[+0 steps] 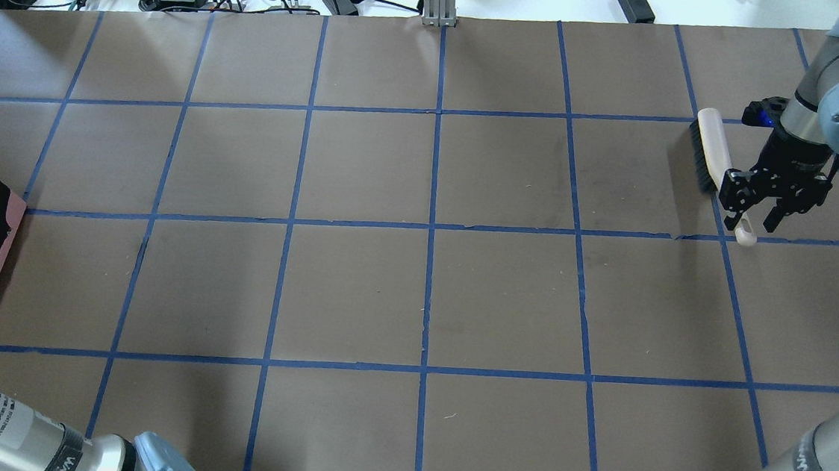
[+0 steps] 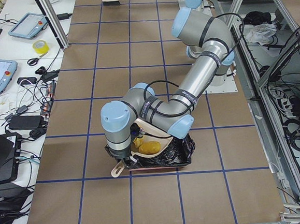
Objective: Sweep and dump trash into bin
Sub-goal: 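Tip the dustpan over the bin while the right gripper sets down the brush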
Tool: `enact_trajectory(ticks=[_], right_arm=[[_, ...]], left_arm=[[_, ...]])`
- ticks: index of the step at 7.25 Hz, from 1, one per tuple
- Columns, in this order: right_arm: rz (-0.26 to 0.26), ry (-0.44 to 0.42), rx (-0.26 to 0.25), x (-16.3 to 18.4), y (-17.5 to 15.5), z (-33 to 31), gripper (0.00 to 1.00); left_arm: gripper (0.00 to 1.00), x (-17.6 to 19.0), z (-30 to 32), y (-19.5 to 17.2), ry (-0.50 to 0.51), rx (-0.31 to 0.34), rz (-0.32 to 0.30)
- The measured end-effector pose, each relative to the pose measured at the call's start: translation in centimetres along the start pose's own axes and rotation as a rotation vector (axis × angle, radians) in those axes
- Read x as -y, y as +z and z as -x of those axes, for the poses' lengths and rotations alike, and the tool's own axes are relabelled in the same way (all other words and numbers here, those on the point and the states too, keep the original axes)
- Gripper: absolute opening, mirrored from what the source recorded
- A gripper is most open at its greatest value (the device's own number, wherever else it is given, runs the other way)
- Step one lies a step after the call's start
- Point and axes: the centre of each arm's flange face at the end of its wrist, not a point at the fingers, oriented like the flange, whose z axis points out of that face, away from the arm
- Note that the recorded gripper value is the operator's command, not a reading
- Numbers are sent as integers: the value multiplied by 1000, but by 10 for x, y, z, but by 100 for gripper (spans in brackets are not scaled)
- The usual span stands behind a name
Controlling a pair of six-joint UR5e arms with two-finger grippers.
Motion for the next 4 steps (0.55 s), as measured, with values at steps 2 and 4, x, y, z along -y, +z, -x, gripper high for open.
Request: enact_trajectory(ticks=[2,4], right_arm=[[-1,1,1,1,0,0,84],[-9,2,-1,2,-3,0,87]], left_arm=[[1,2,1,3,89,-3,67],[1,16,0,6,155,-8,109]])
